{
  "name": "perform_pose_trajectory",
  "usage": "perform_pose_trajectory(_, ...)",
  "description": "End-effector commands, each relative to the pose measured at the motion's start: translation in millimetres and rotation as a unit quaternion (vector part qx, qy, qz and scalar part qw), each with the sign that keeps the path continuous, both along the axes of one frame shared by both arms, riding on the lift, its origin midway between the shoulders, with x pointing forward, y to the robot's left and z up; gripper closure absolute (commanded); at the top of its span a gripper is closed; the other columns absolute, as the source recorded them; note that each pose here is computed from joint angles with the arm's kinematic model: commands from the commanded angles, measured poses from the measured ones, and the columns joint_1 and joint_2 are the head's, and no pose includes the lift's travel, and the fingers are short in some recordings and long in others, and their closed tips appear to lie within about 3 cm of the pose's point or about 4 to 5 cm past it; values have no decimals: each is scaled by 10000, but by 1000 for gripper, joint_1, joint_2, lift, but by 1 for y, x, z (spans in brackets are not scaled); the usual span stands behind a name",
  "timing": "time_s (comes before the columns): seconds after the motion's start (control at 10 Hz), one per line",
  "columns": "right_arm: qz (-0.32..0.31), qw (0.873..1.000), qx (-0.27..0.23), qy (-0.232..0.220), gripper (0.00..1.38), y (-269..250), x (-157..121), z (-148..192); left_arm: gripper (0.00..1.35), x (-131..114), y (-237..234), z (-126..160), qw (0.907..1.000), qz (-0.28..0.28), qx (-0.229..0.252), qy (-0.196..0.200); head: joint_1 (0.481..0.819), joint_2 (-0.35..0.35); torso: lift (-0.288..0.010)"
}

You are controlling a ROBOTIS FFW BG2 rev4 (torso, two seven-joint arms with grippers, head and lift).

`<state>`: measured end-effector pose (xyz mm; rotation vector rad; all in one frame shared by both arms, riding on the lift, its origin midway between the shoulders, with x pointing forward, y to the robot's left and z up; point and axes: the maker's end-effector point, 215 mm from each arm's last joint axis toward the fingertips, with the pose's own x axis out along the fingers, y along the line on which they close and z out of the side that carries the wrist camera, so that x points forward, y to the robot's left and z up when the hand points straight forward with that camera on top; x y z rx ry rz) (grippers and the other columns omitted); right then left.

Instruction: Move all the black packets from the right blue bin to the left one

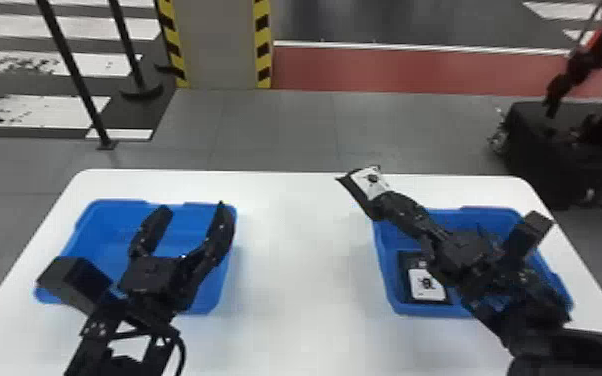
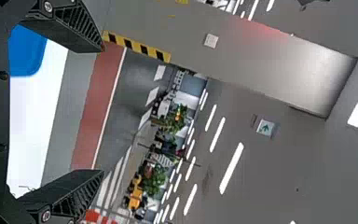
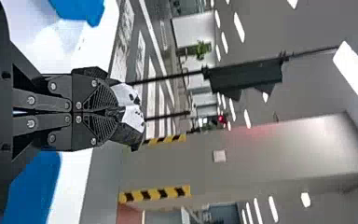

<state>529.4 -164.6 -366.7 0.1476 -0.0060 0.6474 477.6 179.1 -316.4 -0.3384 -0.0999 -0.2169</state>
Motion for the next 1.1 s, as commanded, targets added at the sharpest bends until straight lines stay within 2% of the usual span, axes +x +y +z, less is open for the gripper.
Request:
perform_pose_trajectory(0.0,685,9974,204,-107,1199,66,-1,22,98,2,-19,9,9991,-339,-204,139,695,1,-110)
perform_pose_trajectory(0.3,1757,9832,482,-73,1199,171,-18,46,98,3,-43,18,9950,-903,-271,338,695,92,-110)
perform_pose_trajectory(0.4,2008,9784,487,-87,1199,193,-21,53,98,6,-48,25,9939,-1035,-255,285,695,127,-110)
perform_pose_trajectory(0.6,2297,9717,547,-40,1199,219,-30,60,104,7,-64,21,9887,-1362,-378,497,695,174,-110)
perform_pose_trajectory(1.0,2814,9569,634,334,1199,262,-62,41,127,10,-62,20,9847,-1441,-726,652,695,220,-110)
